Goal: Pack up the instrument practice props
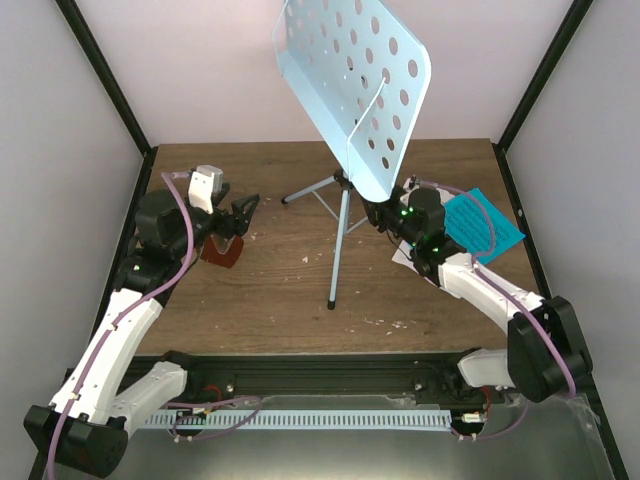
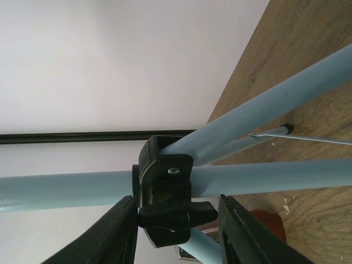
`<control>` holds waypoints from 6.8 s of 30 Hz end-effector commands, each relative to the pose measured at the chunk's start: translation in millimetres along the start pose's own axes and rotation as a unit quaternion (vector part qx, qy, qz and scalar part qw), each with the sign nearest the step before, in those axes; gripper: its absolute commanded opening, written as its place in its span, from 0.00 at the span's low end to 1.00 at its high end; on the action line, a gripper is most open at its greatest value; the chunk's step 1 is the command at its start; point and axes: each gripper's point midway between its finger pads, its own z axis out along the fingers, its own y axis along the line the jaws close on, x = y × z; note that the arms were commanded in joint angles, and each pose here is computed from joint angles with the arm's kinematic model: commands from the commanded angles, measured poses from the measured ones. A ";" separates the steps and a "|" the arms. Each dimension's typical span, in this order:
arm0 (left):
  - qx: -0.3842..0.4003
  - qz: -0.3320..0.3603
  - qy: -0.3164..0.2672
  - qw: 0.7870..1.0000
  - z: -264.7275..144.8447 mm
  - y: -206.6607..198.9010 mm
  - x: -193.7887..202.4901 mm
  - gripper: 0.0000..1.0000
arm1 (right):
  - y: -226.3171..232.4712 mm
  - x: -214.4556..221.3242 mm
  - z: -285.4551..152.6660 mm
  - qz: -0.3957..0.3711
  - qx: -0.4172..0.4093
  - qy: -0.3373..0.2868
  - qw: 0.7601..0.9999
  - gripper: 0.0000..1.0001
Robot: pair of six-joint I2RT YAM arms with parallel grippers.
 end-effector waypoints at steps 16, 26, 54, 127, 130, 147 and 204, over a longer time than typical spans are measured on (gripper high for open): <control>0.008 0.000 -0.001 1.000 -1.2 -3.3 0.3 0.83 | 14.0 -2.2 4.7 -0.003 -0.027 -0.003 1.000 0.26; 0.009 0.000 0.001 1.000 -0.4 -3.3 1.4 0.83 | 2.7 -8.7 -7.0 -0.096 -0.045 -0.056 0.993 0.23; 0.016 -0.004 0.004 1.000 1.3 -5.3 3.0 0.83 | -0.4 -6.5 -22.2 -0.160 -0.057 -0.074 0.983 0.86; 0.017 -0.004 0.006 1.000 1.9 -6.0 4.2 0.83 | -3.8 -17.4 -10.3 -0.151 0.002 -0.073 0.986 0.01; 0.018 -0.005 0.008 1.000 2.9 -5.9 5.3 0.83 | -4.0 -17.7 -10.5 -0.232 -0.001 -0.079 0.969 0.01; 0.019 -0.007 0.013 1.000 5.3 -5.6 7.2 0.83 | -7.1 -3.4 -19.8 -0.632 -0.038 -0.101 0.767 0.05; 0.038 -0.019 0.026 0.999 10.8 -9.9 12.8 0.83 | 166.7 8.8 -10.7 -0.573 -0.386 0.229 0.685 0.43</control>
